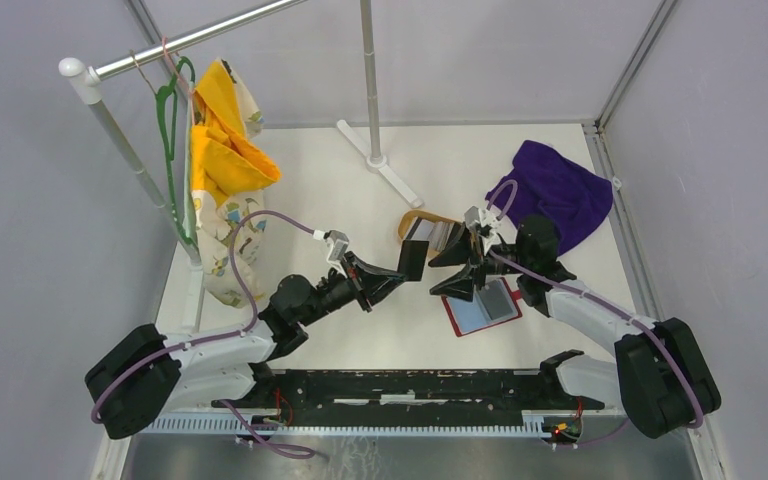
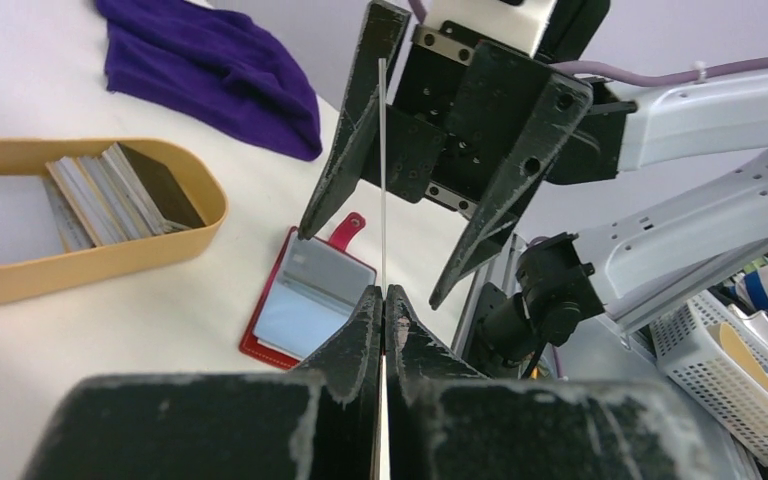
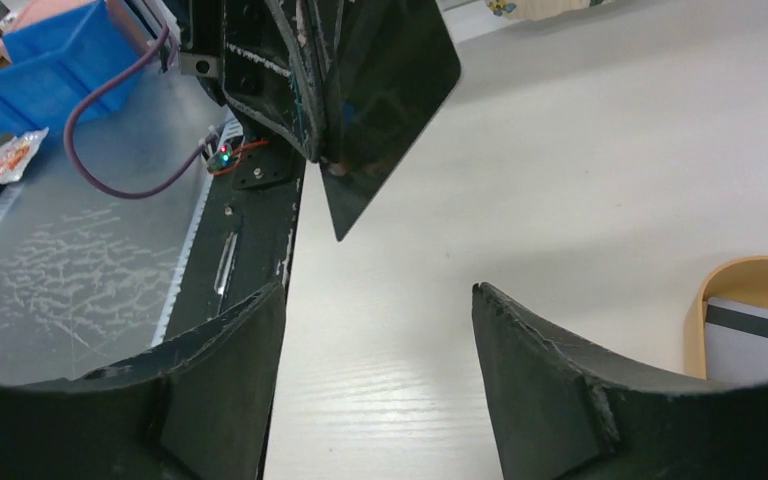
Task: Put the credit cards into the card holder
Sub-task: Pick up the credit card from the storage box.
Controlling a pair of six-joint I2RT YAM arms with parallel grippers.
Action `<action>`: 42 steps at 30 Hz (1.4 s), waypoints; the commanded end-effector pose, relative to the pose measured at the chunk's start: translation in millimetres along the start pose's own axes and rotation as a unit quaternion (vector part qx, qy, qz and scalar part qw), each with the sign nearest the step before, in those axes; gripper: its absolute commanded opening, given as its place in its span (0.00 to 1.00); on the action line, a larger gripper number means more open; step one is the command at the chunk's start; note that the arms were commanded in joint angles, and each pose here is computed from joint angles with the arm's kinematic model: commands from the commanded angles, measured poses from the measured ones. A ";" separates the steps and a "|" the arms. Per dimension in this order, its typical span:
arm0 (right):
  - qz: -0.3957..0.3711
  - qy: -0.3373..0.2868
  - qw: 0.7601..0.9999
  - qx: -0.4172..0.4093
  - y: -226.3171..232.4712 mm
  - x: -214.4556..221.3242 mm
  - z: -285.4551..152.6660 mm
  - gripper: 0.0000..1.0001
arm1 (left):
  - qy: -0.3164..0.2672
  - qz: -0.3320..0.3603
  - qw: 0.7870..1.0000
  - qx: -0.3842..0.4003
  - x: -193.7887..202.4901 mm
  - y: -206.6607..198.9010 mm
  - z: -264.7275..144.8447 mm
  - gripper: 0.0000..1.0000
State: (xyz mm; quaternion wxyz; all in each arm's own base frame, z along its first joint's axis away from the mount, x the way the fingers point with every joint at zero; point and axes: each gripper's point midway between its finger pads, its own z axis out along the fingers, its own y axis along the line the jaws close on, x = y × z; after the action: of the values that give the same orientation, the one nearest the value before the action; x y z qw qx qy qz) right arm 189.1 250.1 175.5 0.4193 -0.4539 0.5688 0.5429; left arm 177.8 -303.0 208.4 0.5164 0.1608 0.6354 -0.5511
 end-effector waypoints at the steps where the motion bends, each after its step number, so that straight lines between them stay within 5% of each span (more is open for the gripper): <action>1: 0.015 -0.040 0.999 -0.001 6.1 -28.7 3.5 0.71 | -0.042 0.003 0.997 0.059 -21.1 -26.1 2.9 0.02; 10: 0.038 -0.055 0.998 -0.014 17.9 -36.1 8.1 0.46 | -0.028 -0.005 0.996 0.080 -10.5 -33.1 11.9 0.02; 19: 0.057 -0.049 0.997 -0.031 21.3 -35.2 11.6 0.00 | -0.017 -0.006 0.997 0.080 -3.0 -32.6 15.3 0.02; 22: 0.065 -0.045 0.996 -0.037 21.5 -34.1 12.1 0.00 | -0.011 -0.008 0.998 0.068 -1.4 -28.7 16.6 0.19; 29: 0.081 -0.018 0.995 -0.047 16.2 -23.3 14.6 0.00 | -0.005 0.018 1.000 -0.017 -8.1 -4.5 4.7 0.74; 33: 0.096 0.016 0.994 -0.058 7.3 -11.1 17.4 0.00 | -0.021 0.053 0.994 -0.095 -25.2 16.6 -12.5 0.96; 42: 0.085 0.026 0.994 -0.065 7.1 -7.1 16.9 0.00 | 0.006 0.106 0.986 -0.131 -35.3 21.3 -26.6 1.00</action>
State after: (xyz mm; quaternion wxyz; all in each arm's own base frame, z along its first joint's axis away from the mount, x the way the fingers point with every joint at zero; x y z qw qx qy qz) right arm 181.4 265.2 170.7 0.3085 -0.4127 0.6048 0.6073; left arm 189.5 -265.9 222.0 0.5689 0.1367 0.6743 -0.4504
